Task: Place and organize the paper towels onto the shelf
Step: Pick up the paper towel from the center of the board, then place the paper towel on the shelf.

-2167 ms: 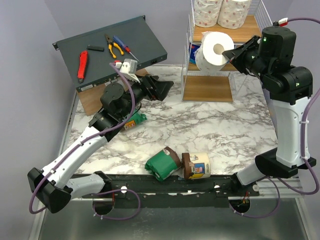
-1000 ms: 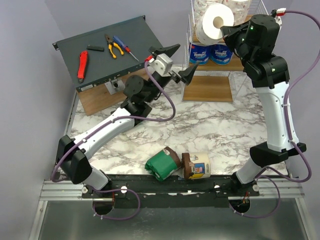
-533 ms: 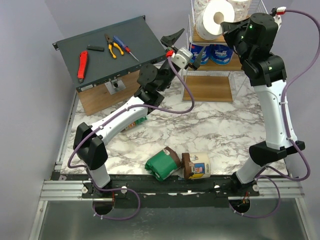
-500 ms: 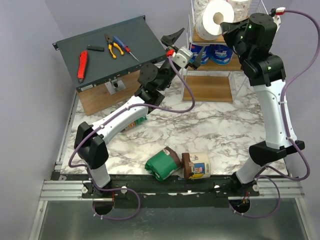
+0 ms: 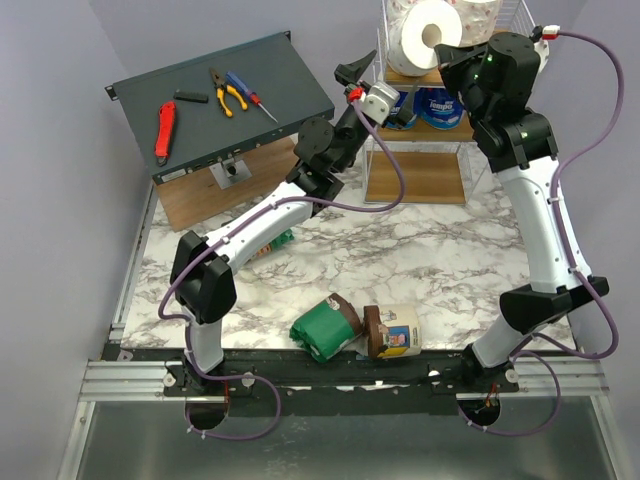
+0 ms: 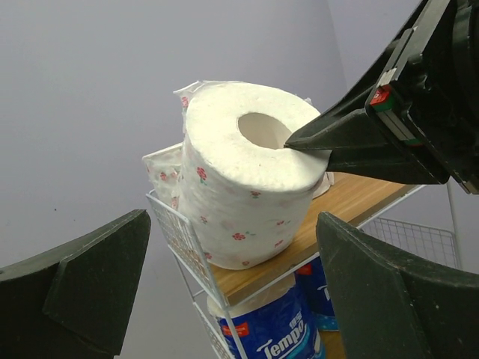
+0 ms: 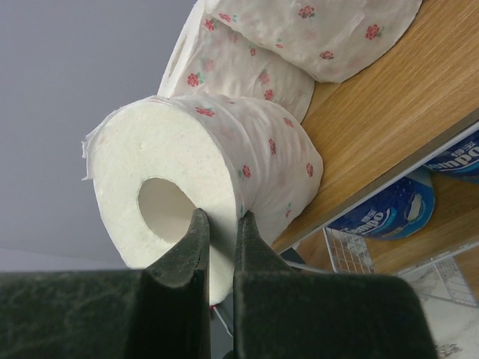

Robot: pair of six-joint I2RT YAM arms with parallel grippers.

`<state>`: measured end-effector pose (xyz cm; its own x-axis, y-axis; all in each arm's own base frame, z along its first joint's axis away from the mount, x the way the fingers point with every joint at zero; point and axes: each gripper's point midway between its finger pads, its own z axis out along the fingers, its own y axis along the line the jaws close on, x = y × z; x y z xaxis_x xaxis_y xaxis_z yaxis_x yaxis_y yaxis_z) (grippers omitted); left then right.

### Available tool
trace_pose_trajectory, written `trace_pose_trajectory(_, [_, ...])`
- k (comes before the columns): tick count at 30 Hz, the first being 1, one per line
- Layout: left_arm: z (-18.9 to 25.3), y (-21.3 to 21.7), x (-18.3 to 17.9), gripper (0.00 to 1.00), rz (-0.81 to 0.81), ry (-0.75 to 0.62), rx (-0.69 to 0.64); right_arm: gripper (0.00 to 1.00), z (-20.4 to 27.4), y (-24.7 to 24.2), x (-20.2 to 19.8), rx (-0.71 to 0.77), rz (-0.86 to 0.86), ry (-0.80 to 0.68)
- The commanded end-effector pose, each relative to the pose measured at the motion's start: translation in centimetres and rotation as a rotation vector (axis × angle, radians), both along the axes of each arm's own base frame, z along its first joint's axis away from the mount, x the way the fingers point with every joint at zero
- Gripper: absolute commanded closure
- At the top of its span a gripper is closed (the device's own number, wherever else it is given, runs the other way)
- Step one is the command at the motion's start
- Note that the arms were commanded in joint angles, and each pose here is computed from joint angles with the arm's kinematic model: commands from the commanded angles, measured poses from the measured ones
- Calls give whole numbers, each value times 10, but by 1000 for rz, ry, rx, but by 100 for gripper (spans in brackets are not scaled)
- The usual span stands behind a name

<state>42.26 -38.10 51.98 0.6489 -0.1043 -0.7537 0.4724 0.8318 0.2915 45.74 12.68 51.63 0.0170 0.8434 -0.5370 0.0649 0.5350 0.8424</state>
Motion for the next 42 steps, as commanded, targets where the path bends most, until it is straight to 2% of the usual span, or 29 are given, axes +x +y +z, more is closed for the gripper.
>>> trace_pose_trajectory(1, [12, -2, -1, 3, -6, 7, -51, 99, -4, 9, 5, 29, 44, 4])
trace_pose_trajectory(10, [11, -8, -4, 4, -26, 28, -60, 99, 20, 7, -19, 36, 77, -26])
trace_pose_trajectory(27, [16, -20, -17, 4, -37, 35, -61, 99, 38, 4, -45, 61, 108, -48])
trace_pose_trajectory(42, [0, -28, -25, 4, -68, 53, -19, 99, 46, -2, -59, 76, 105, -59])
